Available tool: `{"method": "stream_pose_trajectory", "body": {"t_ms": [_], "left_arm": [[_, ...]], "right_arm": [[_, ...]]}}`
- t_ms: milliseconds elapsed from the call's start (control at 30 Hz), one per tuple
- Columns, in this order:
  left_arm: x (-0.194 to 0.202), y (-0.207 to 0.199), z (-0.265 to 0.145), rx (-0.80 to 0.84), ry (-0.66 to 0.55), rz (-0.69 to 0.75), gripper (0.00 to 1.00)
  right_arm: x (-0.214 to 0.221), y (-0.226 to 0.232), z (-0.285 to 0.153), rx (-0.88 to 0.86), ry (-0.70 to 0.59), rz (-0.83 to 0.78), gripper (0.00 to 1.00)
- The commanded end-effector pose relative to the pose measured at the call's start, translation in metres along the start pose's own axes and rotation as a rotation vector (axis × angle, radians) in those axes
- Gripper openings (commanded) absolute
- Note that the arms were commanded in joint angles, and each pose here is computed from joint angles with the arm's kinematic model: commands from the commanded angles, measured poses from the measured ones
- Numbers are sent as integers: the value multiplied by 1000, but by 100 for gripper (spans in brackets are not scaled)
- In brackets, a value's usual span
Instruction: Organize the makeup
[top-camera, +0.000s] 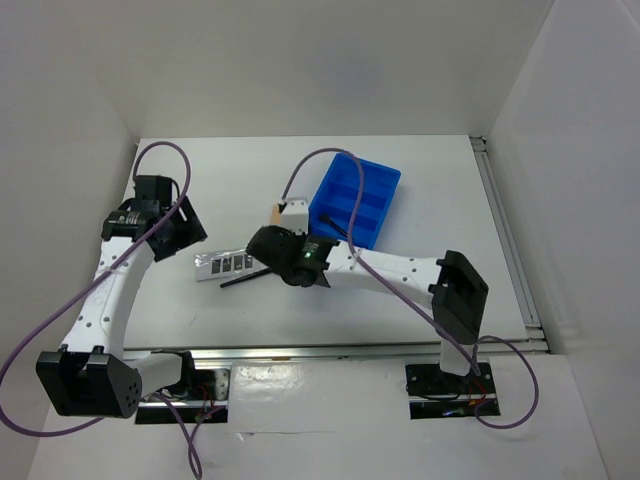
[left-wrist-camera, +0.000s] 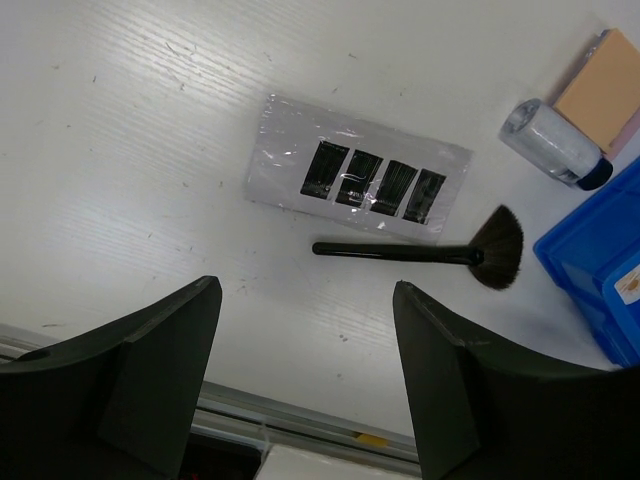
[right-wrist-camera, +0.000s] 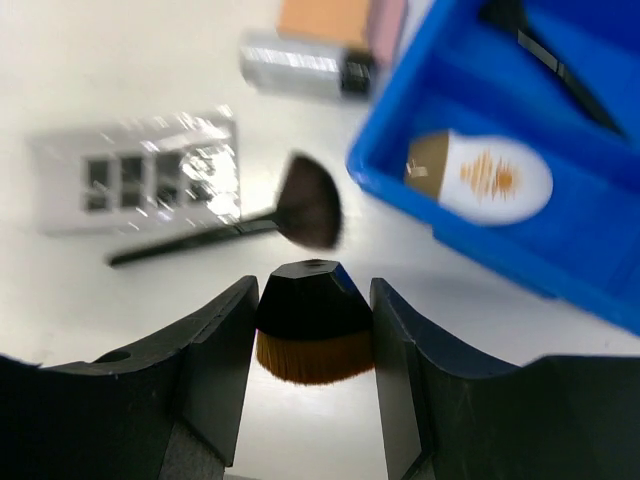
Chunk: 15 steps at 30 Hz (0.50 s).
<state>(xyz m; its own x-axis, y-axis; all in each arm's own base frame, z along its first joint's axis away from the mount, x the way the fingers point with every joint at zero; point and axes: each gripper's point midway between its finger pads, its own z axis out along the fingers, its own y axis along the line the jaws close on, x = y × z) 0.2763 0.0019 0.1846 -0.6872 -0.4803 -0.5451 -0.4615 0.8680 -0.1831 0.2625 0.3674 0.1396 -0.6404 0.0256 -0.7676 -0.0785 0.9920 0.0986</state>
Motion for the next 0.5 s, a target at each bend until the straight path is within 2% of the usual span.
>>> {"method": "stream_pose_trajectory", "body": {"t_ms": [0,200,467], "left_arm": [[-15,1,-18,-17,-55,-25,83],[-14,12,-15,-90,-51,-67,83],[-14,7,-2,-100,-16,-90,83]], "right_arm": [[-75,-5,-24,-11,-138,48,36],[-125,-57,-2,41,-141,143,36],[-150,-126,58,100,-105,254,36]]}}
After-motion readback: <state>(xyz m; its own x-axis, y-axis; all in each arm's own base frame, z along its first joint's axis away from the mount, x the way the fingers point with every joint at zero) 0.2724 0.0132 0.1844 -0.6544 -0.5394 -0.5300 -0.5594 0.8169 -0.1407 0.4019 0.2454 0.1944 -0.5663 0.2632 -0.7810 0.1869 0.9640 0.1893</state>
